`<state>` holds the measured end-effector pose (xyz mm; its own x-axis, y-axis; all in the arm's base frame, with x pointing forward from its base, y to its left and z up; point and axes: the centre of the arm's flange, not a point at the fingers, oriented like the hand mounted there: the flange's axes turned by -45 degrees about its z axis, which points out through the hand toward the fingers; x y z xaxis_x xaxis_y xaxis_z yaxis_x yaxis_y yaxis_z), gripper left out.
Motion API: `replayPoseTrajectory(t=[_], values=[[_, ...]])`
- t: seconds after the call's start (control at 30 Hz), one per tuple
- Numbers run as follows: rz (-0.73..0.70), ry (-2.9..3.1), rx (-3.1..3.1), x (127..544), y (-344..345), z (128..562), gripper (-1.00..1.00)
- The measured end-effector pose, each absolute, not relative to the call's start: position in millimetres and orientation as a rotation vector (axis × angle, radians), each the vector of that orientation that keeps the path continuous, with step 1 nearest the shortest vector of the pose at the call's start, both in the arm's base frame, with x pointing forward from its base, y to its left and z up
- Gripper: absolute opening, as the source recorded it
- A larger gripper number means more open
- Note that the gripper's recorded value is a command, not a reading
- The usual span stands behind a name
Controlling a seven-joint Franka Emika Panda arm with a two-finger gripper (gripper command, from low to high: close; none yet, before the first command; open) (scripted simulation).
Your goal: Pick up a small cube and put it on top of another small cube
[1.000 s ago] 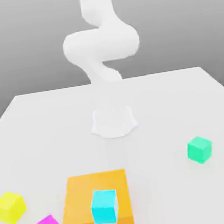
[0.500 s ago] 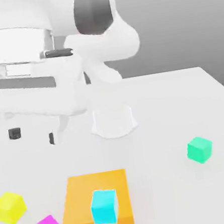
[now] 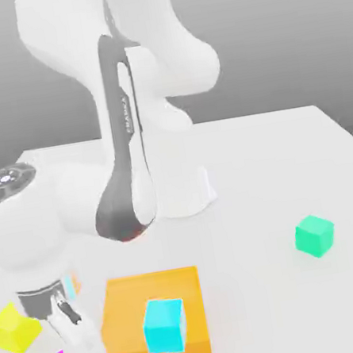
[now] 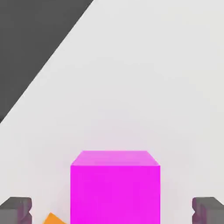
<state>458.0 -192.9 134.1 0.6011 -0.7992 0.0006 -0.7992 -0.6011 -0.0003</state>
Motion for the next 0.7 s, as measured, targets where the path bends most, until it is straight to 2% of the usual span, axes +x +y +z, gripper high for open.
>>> replayPoseTrajectory(t=[0.2,0.37,0.63,0.7], values=[[-0.002,1.404,-2.811,457.8,-192.9,132.0,-1.0],[-0.001,1.393,-2.815,458.7,-189.6,188.8,-1.0],[-0.001,0.981,-2.982,472.5,-59.7,288.9,-1.0],[-0.001,0.857,-3.02,471.4,-21.3,290.2,-1.0]])
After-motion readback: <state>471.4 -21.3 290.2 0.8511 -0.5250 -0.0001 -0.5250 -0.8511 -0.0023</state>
